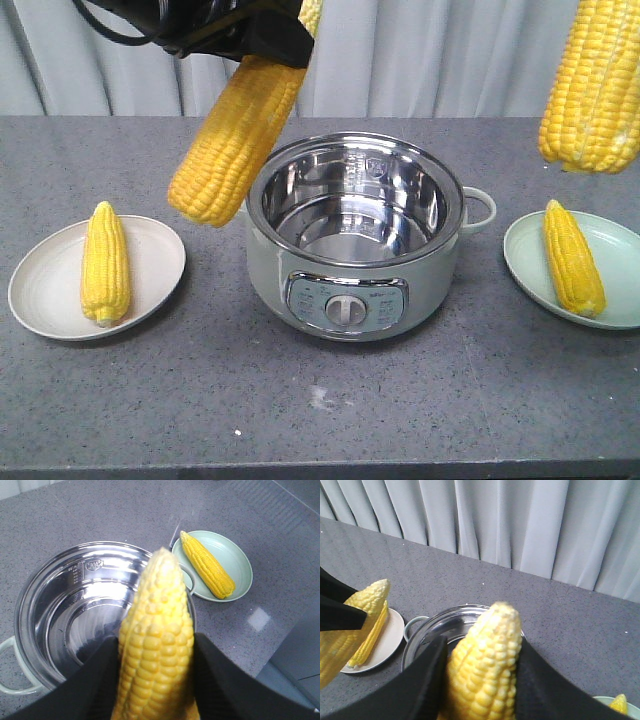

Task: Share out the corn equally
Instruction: 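Hold both corn ears raised while the base turns away from the pot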

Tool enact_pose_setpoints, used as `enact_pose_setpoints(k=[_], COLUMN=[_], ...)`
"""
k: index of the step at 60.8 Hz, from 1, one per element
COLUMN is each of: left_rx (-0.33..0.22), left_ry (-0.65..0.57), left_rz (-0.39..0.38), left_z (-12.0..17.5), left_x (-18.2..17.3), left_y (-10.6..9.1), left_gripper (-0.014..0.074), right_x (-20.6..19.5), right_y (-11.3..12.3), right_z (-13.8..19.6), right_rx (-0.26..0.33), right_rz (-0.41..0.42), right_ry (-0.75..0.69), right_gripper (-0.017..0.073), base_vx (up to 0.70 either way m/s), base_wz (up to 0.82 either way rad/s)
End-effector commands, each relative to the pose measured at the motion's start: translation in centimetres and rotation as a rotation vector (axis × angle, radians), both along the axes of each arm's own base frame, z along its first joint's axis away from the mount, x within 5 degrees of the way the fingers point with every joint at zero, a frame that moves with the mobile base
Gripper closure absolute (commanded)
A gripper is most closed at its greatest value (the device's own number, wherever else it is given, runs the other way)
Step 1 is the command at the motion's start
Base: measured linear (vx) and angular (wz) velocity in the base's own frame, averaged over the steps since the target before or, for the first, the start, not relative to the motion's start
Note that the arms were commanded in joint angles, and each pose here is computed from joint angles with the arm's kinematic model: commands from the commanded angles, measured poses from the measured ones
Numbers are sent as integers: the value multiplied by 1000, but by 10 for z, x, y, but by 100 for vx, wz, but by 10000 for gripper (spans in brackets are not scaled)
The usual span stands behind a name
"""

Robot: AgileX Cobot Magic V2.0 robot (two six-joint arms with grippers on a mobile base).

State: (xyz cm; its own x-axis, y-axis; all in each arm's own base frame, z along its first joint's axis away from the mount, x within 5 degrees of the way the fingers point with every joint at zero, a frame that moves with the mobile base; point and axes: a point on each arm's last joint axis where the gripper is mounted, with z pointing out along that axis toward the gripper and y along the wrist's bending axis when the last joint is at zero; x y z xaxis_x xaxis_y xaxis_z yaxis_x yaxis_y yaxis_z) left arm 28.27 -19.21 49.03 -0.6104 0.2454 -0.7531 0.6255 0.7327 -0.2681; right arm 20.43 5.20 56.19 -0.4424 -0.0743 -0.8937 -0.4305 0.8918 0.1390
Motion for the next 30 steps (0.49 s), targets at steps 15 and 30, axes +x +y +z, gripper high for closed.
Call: enact_pose_setpoints(k=[15,30], left_rx=[-83,-83], left_ry=[-86,-86], left_rz=[3,3], left_z=[25,25], left_x=[-14,-14], left_y=[7,7], left_gripper=[601,601], right_x=[-13,-13], right_y=[-1,-1], right_z=[10,10], right_rx=[8,8], right_rz=[5,5], right_ry=[-48,-48], right_gripper=[564,564], base_vx=[0,0], base_wz=[0,0])
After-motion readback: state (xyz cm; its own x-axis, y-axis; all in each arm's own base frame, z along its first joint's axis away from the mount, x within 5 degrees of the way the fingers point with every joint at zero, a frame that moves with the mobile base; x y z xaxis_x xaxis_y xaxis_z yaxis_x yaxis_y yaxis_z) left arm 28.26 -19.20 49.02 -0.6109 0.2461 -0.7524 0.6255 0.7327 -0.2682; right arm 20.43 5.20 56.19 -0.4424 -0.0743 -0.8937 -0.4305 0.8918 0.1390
